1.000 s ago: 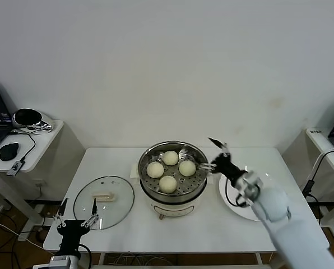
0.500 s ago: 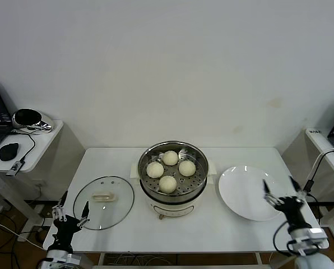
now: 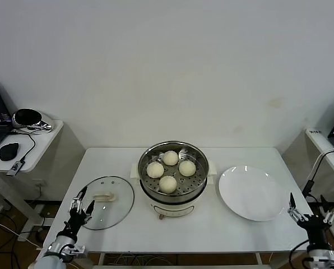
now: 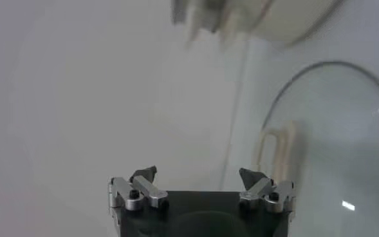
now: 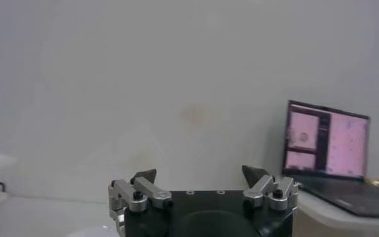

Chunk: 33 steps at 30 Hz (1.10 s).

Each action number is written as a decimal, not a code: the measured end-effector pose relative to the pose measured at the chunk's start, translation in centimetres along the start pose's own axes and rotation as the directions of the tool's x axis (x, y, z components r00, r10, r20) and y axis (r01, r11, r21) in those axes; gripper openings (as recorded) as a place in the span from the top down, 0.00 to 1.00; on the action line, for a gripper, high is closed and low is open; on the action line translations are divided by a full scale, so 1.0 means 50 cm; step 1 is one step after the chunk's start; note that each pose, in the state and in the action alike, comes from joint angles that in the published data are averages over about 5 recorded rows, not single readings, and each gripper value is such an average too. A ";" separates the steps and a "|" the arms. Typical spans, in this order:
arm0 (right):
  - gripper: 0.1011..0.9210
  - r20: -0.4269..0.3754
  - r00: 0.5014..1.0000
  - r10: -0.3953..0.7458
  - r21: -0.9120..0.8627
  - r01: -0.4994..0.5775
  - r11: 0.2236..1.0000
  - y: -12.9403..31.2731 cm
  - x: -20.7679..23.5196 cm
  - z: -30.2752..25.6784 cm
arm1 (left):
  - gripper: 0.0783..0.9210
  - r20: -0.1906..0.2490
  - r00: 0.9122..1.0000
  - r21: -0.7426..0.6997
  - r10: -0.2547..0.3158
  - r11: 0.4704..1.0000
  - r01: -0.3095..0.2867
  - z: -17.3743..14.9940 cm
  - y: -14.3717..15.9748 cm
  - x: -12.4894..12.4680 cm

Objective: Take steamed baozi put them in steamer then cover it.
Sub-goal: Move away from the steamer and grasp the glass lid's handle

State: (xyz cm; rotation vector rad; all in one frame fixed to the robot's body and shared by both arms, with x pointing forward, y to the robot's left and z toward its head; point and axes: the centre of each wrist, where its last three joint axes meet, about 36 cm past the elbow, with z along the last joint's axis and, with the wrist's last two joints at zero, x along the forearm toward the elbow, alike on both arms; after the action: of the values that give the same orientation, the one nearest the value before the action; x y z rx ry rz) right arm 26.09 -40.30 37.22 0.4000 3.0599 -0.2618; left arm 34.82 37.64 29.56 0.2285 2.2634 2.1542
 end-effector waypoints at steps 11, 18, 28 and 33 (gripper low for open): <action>0.12 -0.017 0.999 0.032 0.010 -0.032 0.999 -0.011 0.023 0.006 | 0.12 0.031 0.998 -0.083 0.050 0.995 -0.047 0.018 -0.023 -0.068; 0.12 -0.023 0.999 0.041 0.016 -0.040 0.999 -0.014 0.031 0.011 | 0.12 0.040 0.998 -0.098 0.056 0.994 -0.052 0.015 -0.032 -0.105; 0.12 -0.034 0.998 0.045 0.022 -0.044 0.999 -0.012 0.036 0.022 | 0.12 0.038 0.998 -0.099 0.052 0.994 -0.048 0.024 -0.032 -0.148; 0.12 -0.041 0.998 0.044 0.023 -0.043 0.999 -0.010 0.038 0.028 | 0.22 0.035 0.998 -0.095 0.059 0.994 -0.055 0.028 -0.038 -0.158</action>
State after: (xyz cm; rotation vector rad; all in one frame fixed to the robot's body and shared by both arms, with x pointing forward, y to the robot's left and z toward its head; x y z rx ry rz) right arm 24.15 -40.55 35.80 0.4793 3.0873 -0.2892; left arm 42.62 38.04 26.87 0.3332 2.1549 2.2567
